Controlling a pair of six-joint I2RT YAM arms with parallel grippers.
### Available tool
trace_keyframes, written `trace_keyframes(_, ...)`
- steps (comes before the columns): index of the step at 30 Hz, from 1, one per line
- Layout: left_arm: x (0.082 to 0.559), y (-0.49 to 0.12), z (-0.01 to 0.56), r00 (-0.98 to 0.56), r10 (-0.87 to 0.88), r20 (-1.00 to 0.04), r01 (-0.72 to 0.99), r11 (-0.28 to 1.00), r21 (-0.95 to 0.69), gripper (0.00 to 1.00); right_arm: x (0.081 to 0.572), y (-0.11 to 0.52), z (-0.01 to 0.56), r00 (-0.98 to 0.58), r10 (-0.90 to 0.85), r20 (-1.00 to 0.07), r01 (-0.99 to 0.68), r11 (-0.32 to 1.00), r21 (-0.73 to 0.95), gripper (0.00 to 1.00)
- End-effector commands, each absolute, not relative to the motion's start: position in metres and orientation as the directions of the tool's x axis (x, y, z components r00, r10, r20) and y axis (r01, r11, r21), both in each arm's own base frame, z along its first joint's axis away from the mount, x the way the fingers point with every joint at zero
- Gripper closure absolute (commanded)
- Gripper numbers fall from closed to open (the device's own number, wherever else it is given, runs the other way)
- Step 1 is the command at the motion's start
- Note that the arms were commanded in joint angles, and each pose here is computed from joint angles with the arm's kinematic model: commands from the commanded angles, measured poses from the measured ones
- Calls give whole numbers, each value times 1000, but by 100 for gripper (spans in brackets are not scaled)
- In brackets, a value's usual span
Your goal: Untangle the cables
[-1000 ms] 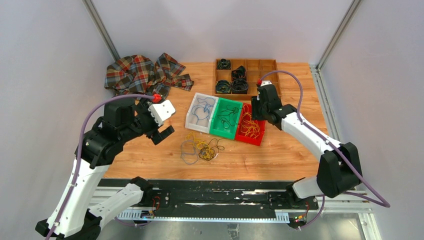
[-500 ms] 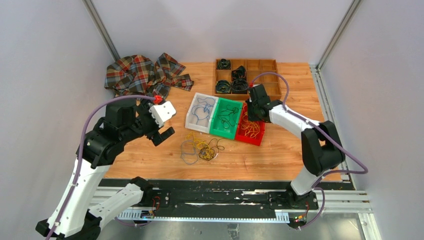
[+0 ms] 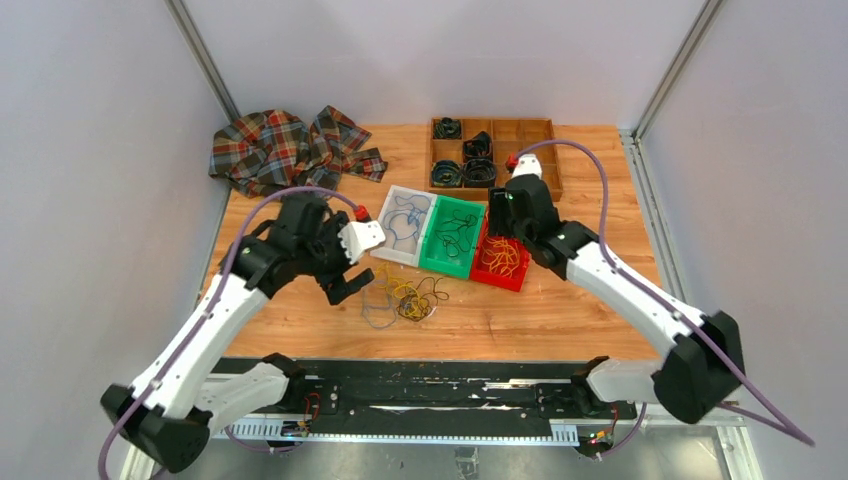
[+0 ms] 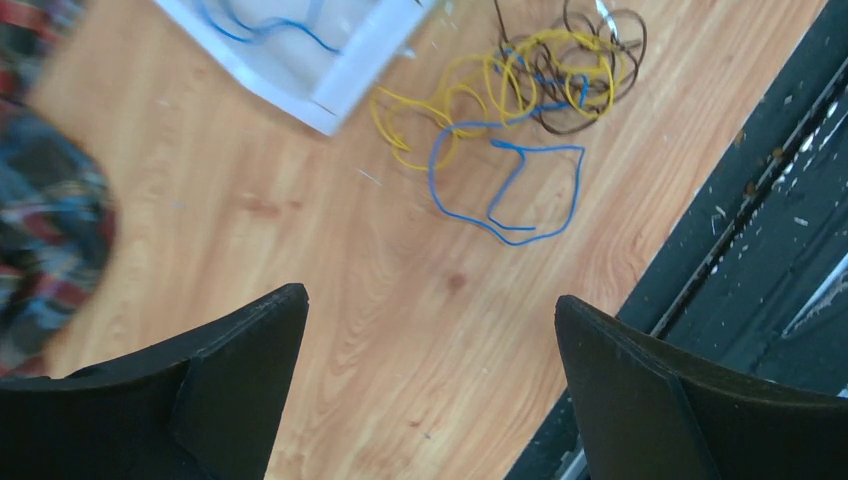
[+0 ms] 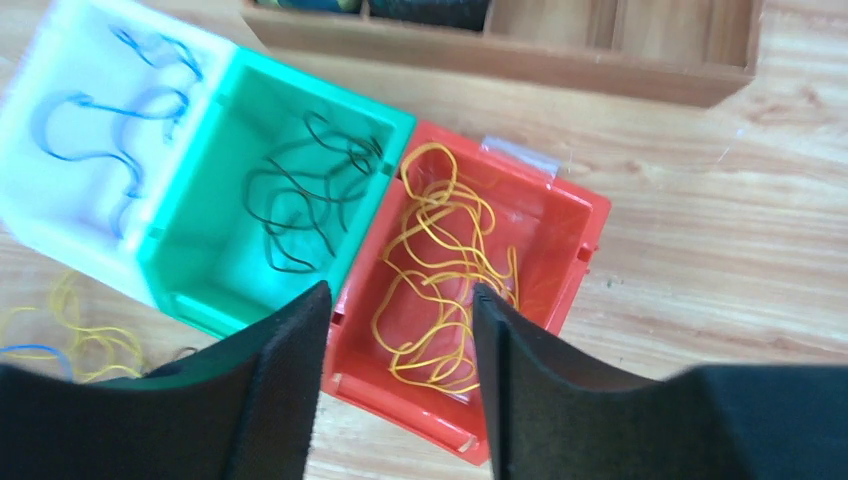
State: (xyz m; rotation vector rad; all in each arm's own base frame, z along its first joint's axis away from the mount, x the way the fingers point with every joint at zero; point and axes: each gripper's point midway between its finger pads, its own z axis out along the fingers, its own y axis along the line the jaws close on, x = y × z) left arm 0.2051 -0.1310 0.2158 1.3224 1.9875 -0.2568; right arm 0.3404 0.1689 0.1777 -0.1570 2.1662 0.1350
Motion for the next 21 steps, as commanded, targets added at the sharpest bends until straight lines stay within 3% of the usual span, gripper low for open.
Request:
trace_keyframes(1,211,-144,172,-229,745,-626,905,400,145,0,324,170,200,-487,-27,-873,-152,987,55,42)
trace_keyframes(5,221,-147,132,-249,768,-591,912,392,125,8,305,180,206,-447,-4,-895,-198,976,94,44)
trace_keyframes(8,222,-151,110,-281,766,-578,915,395,79,8,295,184,208,-407,13,-913,-228,967,116,48)
trace_keyframes(15,239,-157,81,-454,689,-566,841,540,-17,9,282,193,220,-339,77,-938,-287,941,181,52)
trace_keyframes(21,247,-151,62,-525,661,-536,803,593,-55,22,278,205,223,-319,56,-946,-330,929,166,57)
